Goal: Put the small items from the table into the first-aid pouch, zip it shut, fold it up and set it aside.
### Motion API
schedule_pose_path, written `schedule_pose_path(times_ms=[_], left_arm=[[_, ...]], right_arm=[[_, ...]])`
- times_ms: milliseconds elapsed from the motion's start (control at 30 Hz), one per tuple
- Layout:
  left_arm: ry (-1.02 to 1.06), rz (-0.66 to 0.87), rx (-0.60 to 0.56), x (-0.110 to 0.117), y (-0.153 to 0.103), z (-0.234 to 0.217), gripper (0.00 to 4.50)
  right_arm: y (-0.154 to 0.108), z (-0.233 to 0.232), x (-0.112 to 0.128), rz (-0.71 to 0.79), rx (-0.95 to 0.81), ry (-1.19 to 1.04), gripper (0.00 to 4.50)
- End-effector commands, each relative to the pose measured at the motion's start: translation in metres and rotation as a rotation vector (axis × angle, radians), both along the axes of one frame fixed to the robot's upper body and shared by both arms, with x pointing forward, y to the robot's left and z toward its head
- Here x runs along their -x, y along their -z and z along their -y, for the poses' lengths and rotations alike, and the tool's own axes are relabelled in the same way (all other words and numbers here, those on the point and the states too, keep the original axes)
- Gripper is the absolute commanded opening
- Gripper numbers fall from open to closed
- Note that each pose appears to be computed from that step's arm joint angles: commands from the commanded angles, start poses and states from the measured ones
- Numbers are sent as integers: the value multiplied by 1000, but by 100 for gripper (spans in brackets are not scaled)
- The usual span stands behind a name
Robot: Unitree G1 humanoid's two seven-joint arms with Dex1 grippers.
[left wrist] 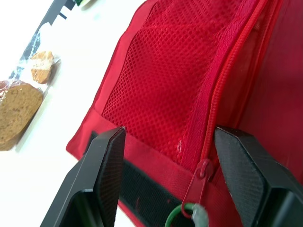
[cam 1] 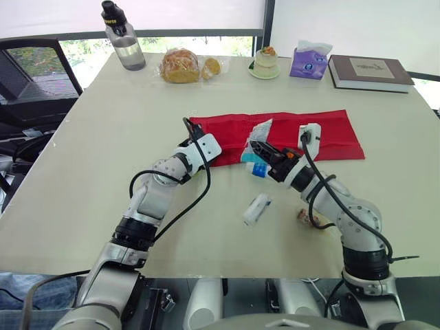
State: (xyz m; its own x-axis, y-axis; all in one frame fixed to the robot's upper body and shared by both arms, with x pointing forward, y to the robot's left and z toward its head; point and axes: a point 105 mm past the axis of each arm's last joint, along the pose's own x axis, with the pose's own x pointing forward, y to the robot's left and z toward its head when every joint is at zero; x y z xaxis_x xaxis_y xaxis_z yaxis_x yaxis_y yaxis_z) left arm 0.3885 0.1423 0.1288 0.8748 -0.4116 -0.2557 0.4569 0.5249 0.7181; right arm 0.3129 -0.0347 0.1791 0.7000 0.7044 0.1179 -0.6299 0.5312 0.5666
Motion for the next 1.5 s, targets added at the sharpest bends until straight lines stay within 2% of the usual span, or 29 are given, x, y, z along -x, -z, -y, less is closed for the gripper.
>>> schedule_pose_path(times_ms=[33,167,300,400,567,900,1033,1133,1167,1200,1233,1267,1300,1333,1500], left_arm=[[52,41,37,5,-15,8,306],[35,45,84,13,-18,0,306],[4,25,183,16,-18,0,306],[3,13,197,16,-16,3,306],[-6,19,182,9,-12,9,306],[-60,15,8,-1,0,-7,306],[-62,21,-5,-2,1,-8,306],[-56,36,3,-3,-3,-6,234],[-55,37,6,-3,-3,-6,186],[-54,37,7,-2,-3,-6,157],[-54,36,9,-2,-3,-7,101],[-54,36,11,-2,-3,-7,74],[-54,37,15,-2,-3,-7,14],[-53,35,25,-2,-3,-7,3],[-29,56,37,0,-9,-3,3]], right_arm=[[-17,-3,5,66,-19,-11,0],[-17,-2,6,69,-18,-3,0],[-16,-2,7,67,-17,0,0],[-16,-3,7,68,-18,-2,0],[-19,-4,6,74,-22,-2,0],[-20,-4,7,80,-29,6,0],[-21,-4,6,84,-30,8,0],[-21,-5,6,85,-31,6,0],[-21,-5,6,85,-32,5,0],[-21,-5,5,85,-31,4,0],[-20,-5,5,84,-31,3,0],[-19,-5,5,82,-30,2,0],[-19,-5,5,81,-29,1,0],[-18,-5,5,80,-28,-1,0],[-16,-7,5,70,-27,-17,0]])
